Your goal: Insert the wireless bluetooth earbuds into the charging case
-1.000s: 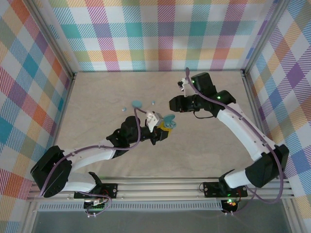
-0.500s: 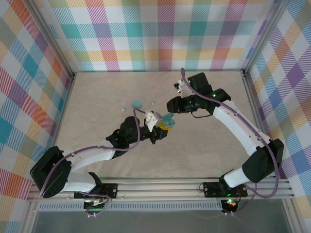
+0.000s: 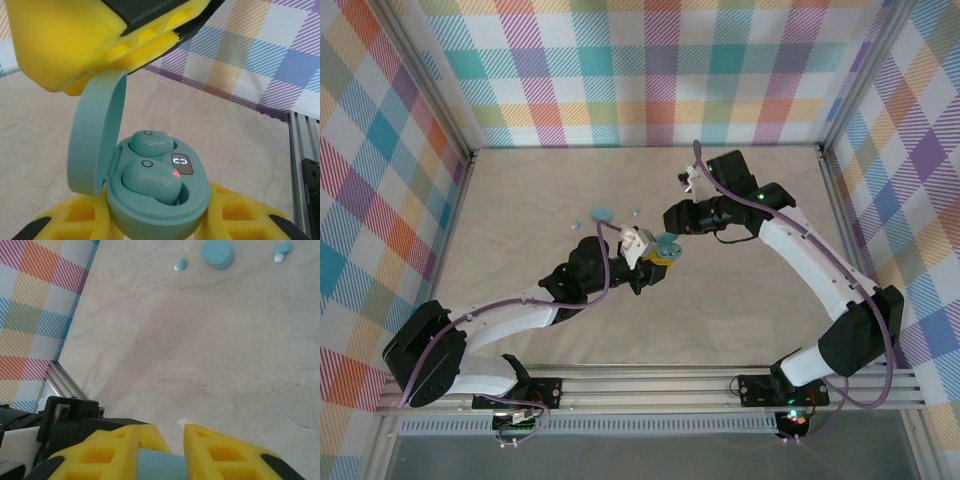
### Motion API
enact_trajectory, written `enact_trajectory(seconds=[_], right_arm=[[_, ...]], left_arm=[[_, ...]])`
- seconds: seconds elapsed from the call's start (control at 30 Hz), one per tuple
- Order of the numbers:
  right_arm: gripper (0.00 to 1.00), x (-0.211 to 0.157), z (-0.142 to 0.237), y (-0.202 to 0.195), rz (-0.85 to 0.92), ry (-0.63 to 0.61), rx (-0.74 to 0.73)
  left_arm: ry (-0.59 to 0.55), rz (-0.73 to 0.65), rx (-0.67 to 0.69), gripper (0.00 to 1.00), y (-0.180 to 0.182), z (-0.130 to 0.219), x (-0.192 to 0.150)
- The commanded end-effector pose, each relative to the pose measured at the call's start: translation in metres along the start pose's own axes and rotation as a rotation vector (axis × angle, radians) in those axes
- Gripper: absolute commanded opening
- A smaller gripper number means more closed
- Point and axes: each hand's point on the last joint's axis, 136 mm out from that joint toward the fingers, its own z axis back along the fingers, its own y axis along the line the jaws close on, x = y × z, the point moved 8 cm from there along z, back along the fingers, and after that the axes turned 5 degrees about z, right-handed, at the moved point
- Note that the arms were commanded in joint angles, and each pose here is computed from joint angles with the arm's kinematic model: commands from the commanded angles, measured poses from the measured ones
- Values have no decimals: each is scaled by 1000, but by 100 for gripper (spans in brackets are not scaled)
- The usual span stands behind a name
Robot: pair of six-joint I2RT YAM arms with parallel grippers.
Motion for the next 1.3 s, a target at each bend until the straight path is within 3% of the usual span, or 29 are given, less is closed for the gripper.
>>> enact_trajectory(seconds=[0.0,0.87,1.27], right_arm=[[31,-6,10,5,-11,-2,29],[34,-7,14,0,2,-32,-30],[32,-7,-4,-3,-51,51,36]], left_arm=[[-42,-31,2,6,-4,0,13],[-34,-38,-4,6,-6,2,16],[-33,-54,9,6,-5,1,21]])
